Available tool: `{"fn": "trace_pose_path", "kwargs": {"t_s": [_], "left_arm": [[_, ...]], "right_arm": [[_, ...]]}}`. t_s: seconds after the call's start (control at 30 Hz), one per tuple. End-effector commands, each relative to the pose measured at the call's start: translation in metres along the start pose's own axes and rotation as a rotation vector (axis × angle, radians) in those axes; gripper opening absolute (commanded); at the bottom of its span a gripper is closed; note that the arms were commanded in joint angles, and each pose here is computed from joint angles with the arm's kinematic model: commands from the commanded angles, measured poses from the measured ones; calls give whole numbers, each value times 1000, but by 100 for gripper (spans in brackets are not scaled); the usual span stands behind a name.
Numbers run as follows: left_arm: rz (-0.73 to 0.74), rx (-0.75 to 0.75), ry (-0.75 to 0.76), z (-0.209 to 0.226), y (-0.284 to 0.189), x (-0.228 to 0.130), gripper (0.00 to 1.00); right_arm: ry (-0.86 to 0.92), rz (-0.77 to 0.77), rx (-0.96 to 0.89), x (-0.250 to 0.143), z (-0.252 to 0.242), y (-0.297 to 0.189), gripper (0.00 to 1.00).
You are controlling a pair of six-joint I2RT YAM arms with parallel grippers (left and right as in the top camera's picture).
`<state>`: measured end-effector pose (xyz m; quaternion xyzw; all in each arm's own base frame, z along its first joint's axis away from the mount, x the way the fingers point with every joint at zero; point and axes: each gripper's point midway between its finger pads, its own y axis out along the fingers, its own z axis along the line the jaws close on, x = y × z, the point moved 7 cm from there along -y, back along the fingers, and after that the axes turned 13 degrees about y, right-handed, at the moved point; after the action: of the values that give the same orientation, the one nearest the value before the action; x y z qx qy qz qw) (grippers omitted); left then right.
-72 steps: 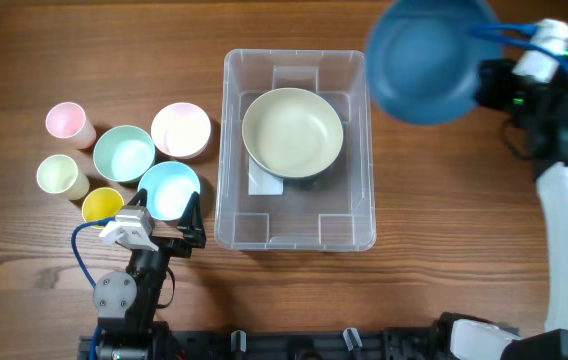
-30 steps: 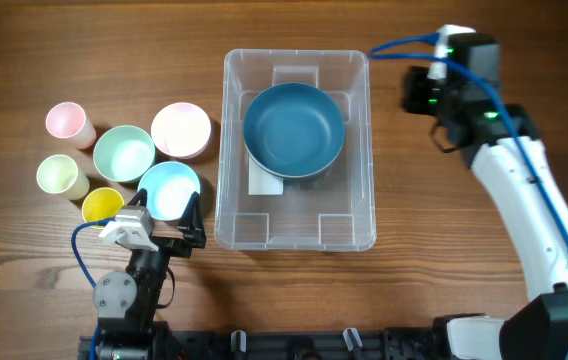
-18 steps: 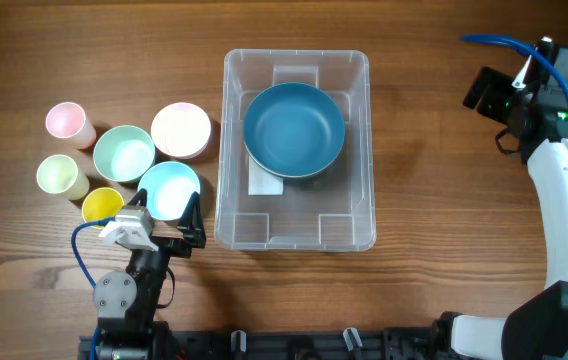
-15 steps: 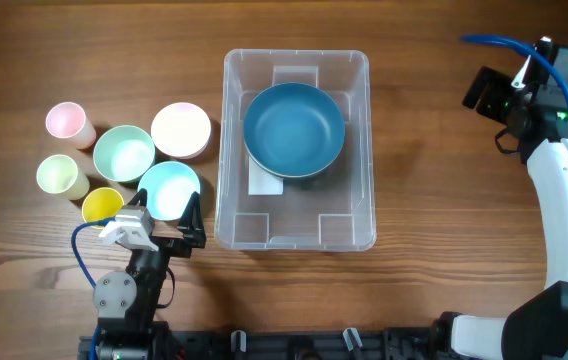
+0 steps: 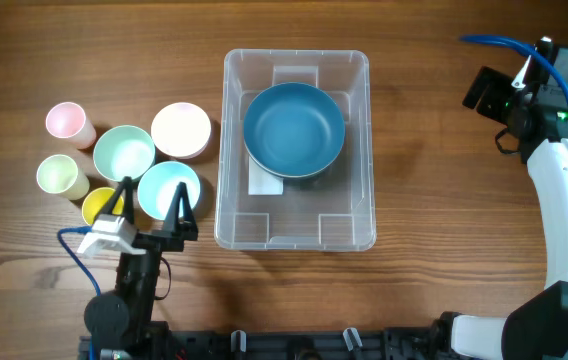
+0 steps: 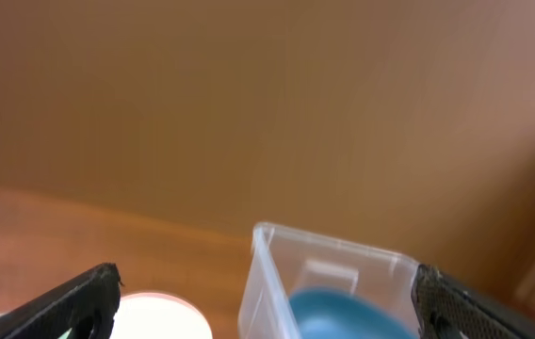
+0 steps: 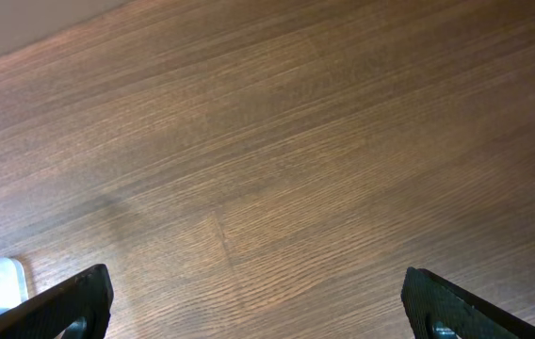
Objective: Pack container
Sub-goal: 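Move the left gripper to the yellow cup and grasp it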
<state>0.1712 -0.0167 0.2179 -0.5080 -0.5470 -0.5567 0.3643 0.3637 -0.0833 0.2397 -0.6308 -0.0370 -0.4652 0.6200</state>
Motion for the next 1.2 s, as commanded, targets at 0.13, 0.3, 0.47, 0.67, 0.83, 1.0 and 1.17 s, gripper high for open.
{"fn": "trace_pose_path", "kwargs": {"t_s": [0.13,0.3,0.47,0.67,0.83,1.0,1.17], "left_arm": [[134,350,-175,30,-10,9,100],[268,494,-183,33,-17,50,99],[325,539,-141,30,-14,103,100],[471,514,-123,26,-10,95,100],[522,532,-101,28,-16,88,100],[477,870,-318,48,-41,76,100],[540,1018,-368,55,-51,61,100]], "right_arm": [[-4,-16,-1,4,1,-4,100],[-4,-16,-2,4,1,-4,100],[-3,-16,-1,4,1,-4,99],[-4,-16,-2,4,1,-4,100],[-4,-16,-1,4,1,-4,100],[-4,-16,-1,4,1,-4,100],[-4,-16,-2,4,1,-4,100]]}}
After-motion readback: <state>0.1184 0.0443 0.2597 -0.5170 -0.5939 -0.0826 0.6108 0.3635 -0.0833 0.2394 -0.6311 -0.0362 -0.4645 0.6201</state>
